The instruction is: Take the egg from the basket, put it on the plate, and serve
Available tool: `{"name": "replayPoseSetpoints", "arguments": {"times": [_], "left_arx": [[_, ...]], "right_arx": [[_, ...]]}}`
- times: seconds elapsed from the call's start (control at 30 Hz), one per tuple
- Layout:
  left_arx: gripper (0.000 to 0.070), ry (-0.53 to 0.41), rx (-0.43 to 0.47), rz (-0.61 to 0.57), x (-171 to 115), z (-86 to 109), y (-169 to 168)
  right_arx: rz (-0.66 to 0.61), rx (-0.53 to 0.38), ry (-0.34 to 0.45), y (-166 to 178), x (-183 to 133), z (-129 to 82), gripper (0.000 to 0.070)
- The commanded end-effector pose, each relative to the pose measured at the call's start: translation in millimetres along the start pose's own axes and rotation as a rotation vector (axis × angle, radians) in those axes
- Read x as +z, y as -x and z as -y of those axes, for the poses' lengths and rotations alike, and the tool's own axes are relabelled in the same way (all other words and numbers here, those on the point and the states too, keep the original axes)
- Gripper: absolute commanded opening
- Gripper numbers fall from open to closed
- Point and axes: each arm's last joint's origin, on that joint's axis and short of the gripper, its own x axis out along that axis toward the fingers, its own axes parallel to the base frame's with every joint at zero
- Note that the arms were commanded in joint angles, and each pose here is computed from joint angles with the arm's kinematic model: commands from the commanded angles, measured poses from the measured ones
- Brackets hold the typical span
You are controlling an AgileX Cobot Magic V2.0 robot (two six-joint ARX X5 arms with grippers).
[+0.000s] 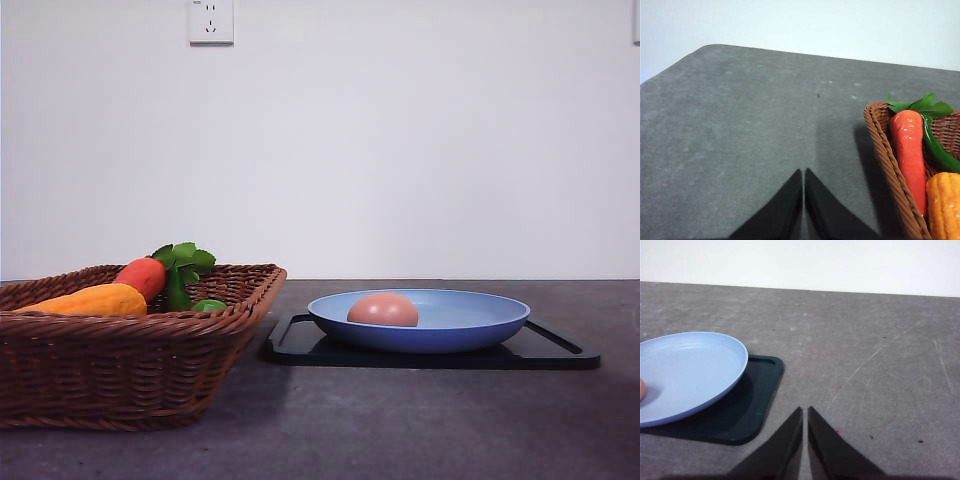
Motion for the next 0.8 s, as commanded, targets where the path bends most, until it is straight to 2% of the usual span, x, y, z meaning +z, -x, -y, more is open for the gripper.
{"name": "replayPoseSetpoints", "arguments": {"times": [0.0, 0.77], "left_arx": [[0.0000, 0.006, 0.004, -0.015, -7.9, -0.9, -2.6], [0.0000, 0.006, 0.004, -0.015, -7.9, -0.9, -2.6]], "right_arx": [[-0.001, -0.003, -0.014, -0.4, -1.3, 0.2, 0.0000], [-0.001, -0.003, -0.014, -0.4, -1.3, 0.2, 0.0000]]}}
